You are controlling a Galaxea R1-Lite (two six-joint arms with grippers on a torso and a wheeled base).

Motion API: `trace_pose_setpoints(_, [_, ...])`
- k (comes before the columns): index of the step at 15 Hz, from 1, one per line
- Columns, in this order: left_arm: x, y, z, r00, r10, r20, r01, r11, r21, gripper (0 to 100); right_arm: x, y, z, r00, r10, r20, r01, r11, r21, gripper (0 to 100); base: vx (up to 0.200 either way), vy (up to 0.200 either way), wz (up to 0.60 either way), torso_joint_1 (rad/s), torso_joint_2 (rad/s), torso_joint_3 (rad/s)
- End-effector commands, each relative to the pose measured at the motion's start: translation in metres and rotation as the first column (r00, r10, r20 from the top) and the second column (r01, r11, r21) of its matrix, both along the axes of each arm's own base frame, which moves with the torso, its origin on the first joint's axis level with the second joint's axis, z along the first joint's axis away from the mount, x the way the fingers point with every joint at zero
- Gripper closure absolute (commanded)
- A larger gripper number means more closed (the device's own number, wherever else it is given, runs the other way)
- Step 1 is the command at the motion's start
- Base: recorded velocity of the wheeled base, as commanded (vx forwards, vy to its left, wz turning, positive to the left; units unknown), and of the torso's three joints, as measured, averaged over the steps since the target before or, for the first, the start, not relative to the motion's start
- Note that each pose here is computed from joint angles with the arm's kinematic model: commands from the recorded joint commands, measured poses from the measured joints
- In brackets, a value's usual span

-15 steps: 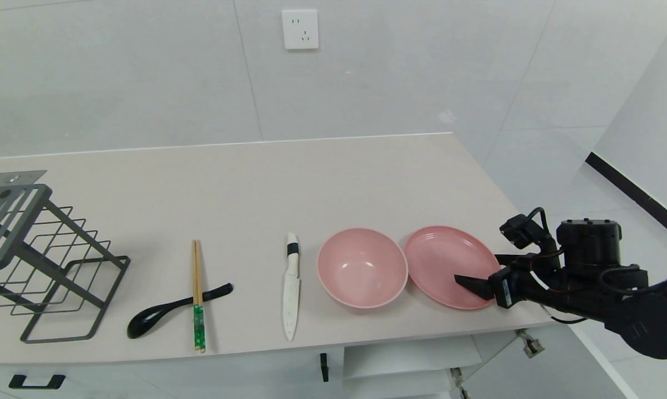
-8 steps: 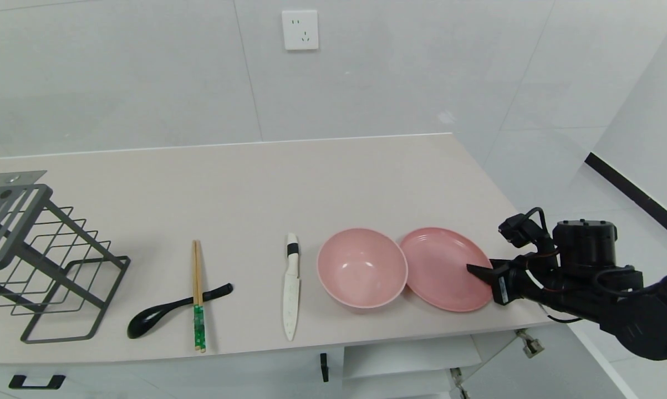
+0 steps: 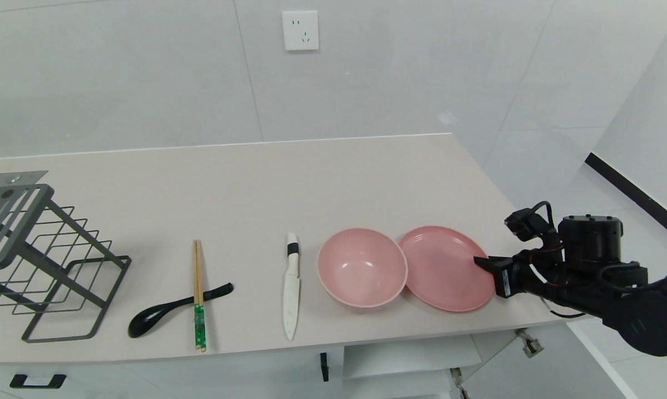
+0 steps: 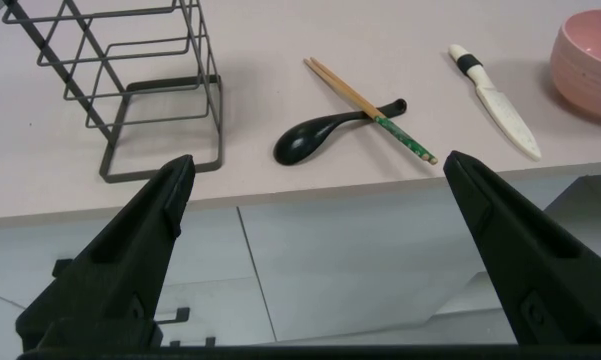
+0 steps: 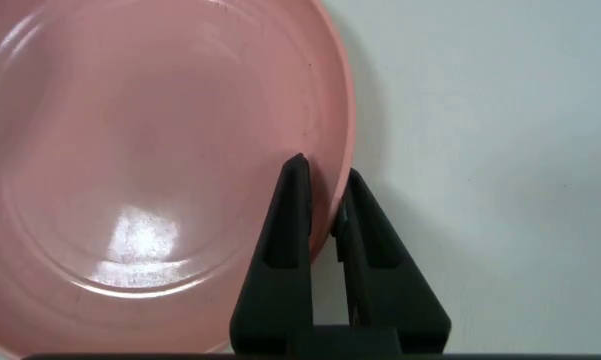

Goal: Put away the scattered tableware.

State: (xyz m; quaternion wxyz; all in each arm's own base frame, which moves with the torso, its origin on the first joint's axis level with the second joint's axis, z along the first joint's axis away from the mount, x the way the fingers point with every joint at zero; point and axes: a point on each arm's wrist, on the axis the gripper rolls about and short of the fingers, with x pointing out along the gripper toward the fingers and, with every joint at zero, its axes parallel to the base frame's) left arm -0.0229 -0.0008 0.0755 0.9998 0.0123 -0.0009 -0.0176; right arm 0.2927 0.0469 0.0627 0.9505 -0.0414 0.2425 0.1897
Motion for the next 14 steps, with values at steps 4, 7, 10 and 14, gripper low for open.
trace_pose_setpoints(4, [0.0,0.0,0.0,1.0,0.0,-0.001,0.0,1.0,0.0,0,-0.002,0.008,0.049,0.95,-0.106,0.294,0.002,0.942,0.335,100,0.0,0.0,0.0,0.0,0.0,0.0])
trace_pose_setpoints(7, [0.0,0.0,0.0,1.0,0.0,-0.001,0.0,1.0,0.0,0,-0.016,0.003,0.049,0.92,-0.133,0.368,-0.016,0.926,0.376,100,0.0,0.0,0.0,0.0,0.0,0.0])
trace_pose_setpoints(10, [0.0,0.0,0.0,1.0,-0.001,-0.001,0.001,1.0,0.003,0,-0.031,0.003,0.049,0.928,-0.12,0.353,-0.018,0.931,0.364,100,0.0,0.0,0.0,0.0,0.0,0.0])
trace_pose_setpoints(14, [0.0,-0.002,0.001,0.998,-0.067,0.012,0.067,0.996,0.063,0,-0.045,-0.009,0.082,0.872,-0.159,0.463,-0.034,0.924,0.382,100,0.0,0.0,0.0,0.0,0.0,0.0])
